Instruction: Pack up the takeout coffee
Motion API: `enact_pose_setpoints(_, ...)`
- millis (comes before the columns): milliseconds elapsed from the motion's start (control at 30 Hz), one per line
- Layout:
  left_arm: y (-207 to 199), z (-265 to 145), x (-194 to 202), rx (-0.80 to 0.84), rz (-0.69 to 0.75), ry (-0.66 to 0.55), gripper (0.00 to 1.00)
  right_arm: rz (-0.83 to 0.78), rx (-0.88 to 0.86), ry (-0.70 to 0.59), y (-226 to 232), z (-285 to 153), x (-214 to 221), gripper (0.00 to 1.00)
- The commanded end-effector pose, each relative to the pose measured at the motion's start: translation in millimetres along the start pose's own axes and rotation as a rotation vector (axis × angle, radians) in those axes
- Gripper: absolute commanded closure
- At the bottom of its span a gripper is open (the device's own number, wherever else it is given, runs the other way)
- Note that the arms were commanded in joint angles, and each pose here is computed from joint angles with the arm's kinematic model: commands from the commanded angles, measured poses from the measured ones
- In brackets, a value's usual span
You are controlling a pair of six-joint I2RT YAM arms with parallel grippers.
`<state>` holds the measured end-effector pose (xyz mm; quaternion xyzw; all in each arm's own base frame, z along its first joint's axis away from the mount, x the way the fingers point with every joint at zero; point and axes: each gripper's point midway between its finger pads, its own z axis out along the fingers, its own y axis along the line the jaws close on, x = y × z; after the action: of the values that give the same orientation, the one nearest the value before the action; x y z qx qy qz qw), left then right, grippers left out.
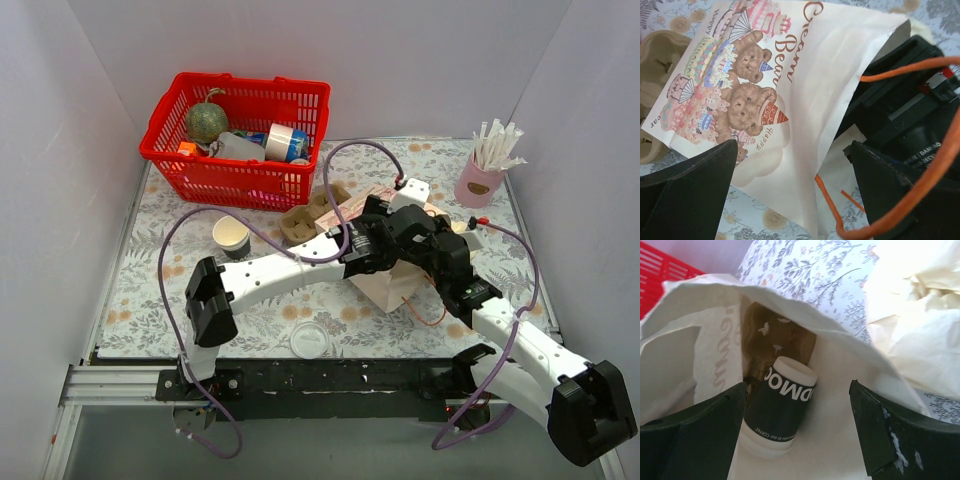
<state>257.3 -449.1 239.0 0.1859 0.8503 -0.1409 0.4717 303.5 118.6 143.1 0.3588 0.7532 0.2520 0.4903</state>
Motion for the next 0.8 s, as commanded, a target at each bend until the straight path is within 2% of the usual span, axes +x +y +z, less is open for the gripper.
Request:
enact_pose_setpoints(0, 12.2, 1.9, 39.3, -0.057, 0.238, 0.148, 0.05, -0.014, -0.106, -0.007, 28.4, -2.6, -9.8, 0.09)
enact_pose_setpoints(67, 0.8, 1.8, 44.5, 0.007, 0.227, 0.169, 0.12, -0.011, -0.116, 0.037, 25.9, 0.6, -3.2, 0.09)
enact_pose_setpoints(100, -10.1, -0.7, 51.1, 0.072, 0.219, 0.201, 0.13, -0.003, -0.129, 0.052, 27.5, 1.6, -1.0, 0.09)
enact_pose_setpoints(200, -15.2, -3.1, 58.2, 0.102, 0.214, 0.234, 0.14, 0.008, -0.131, 0.086, 24.1, 2.8, 0.9, 0.09)
enact_pose_setpoints(367, -1.2, 1.4, 67.5, 0.031, 0.251, 0.249, 0.15, 0.011, -0.136, 0.055, 23.6, -0.1, -13.7, 0.09)
enact_pose_setpoints(500, 19.4, 16.9, 55.7, -0.145, 0.288, 0.180, 0.28, 0.021, -0.171, 0.059, 27.6, -5.9, -17.6, 0.09)
enact_pose_setpoints(600, 30.0, 23.3, 56.5, -0.216, 0.344, 0.173, 0.30, 0.016, -0.184, 0.071, 28.1, -11.6, -18.0, 0.09)
enact_pose_setpoints(700, 39.1, 23.5, 45.5, -0.286, 0.354, 0.132, 0.44, 0.035, -0.210, 0.076, 28.8, -16.3, -17.5, 0.09)
enact_pose_setpoints(733, 40.6, 23.0, 43.0, -0.297, 0.352, 0.122, 0.54, 0.039, -0.227, 0.096, 30.2, -19.0, -14.0, 0.09)
enact_pose_setpoints(767, 45.7, 22.4, 36.0, -0.335, 0.356, 0.092, 0.60, 0.038, -0.238, 0.109, 31.8, -20.6, -11.9, 0.09)
